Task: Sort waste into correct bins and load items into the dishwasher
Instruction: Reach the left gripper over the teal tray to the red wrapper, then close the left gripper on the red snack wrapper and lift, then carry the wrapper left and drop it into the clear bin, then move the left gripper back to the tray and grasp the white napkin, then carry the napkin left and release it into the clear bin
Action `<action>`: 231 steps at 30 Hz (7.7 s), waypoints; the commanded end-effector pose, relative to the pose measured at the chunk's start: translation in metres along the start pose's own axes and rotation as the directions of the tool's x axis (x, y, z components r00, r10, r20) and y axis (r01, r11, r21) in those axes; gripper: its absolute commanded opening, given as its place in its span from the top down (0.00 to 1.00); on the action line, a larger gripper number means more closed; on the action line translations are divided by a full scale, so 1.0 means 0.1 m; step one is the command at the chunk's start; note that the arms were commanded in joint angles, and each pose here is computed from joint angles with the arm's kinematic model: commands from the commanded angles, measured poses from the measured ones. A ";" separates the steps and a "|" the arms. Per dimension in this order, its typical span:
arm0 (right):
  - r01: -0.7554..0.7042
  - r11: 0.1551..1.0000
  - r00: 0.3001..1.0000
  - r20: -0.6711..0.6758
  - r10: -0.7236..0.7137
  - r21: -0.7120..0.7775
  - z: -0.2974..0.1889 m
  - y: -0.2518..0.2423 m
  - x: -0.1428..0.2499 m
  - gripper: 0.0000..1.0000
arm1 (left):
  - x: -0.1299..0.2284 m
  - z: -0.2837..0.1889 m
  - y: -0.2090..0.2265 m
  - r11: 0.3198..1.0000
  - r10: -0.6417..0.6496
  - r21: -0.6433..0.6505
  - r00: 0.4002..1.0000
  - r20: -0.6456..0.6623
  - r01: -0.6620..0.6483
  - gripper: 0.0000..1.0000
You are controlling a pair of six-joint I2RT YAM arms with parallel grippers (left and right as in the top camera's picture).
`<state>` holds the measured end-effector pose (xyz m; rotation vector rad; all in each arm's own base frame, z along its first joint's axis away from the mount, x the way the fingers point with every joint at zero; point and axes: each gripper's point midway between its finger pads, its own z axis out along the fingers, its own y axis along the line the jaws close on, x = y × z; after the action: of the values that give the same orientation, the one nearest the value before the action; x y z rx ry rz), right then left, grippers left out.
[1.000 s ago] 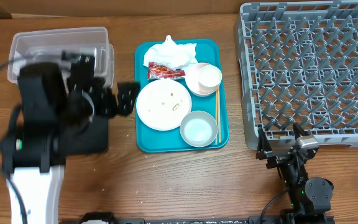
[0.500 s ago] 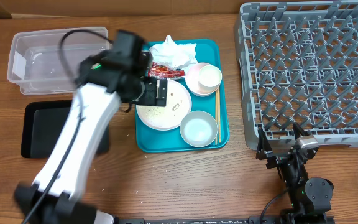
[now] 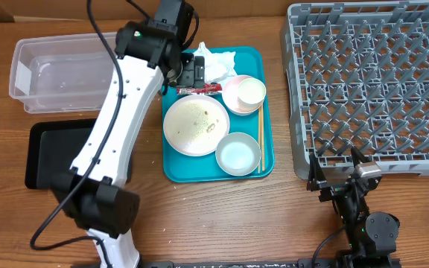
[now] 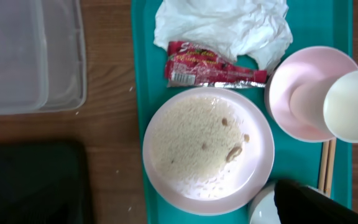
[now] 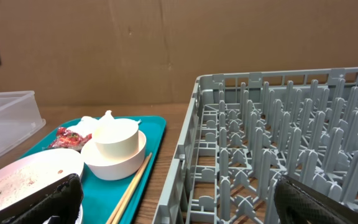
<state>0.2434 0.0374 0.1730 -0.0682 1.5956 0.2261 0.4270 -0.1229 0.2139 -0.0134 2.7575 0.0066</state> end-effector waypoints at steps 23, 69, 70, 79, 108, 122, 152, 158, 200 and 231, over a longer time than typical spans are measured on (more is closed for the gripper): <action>-0.003 1.000 1.000 0.004 0.003 0.013 0.00 -0.03 0.02 0.00 | -0.25 1.80 -0.03 0.924 -0.293 0.195 0.937 -0.192 0.329 0.07; -0.003 1.000 1.000 0.004 0.003 0.013 0.00 -0.03 0.02 0.00 | -0.32 1.58 -0.02 0.948 -0.086 0.293 0.987 -0.132 0.122 0.96; -0.003 1.000 1.000 0.004 0.003 0.013 0.00 -0.03 0.02 0.00 | -0.34 1.51 0.00 0.948 -0.090 0.294 0.988 -0.124 0.123 0.96; -0.003 1.000 1.000 0.004 0.003 0.013 0.00 -0.03 0.02 0.00 | -0.52 0.88 0.18 0.944 -0.127 0.304 0.991 -0.035 0.132 0.96; -0.003 1.000 1.000 0.004 0.003 0.013 0.00 -0.03 0.02 0.00 | -0.59 0.35 2.35 0.737 -0.675 0.076 0.727 0.122 0.672 0.96; -0.003 1.000 1.000 0.004 0.003 0.013 0.00 -0.03 0.02 0.00 | -0.34 0.52 3.13 0.628 -0.680 -0.228 0.667 0.304 0.744 0.96; -0.003 1.000 1.000 0.004 0.003 0.013 0.00 -0.03 0.02 0.00 | -0.54 0.55 0.69 0.891 -0.081 0.452 0.995 0.059 0.046 0.27; -0.003 1.000 1.000 0.004 0.003 0.013 0.00 -0.03 0.02 0.00 | -0.57 0.70 0.40 0.947 -0.144 0.297 0.988 0.056 0.121 0.35; -0.003 1.000 1.000 0.004 0.003 0.013 0.00 -0.03 0.02 0.00 | -0.20 2.09 -0.06 1.000 -0.007 -0.003 0.998 -0.058 0.007 0.96; -0.003 1.000 1.000 0.004 0.003 0.013 0.00 -0.03 0.02 0.00 | -0.97 -0.27 1.42 0.917 -0.314 -0.128 0.883 0.349 0.377 0.96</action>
<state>0.2434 0.0375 0.1731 -0.0685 1.5949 0.2264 0.5117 -0.0323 0.2228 -0.3267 2.5348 0.1207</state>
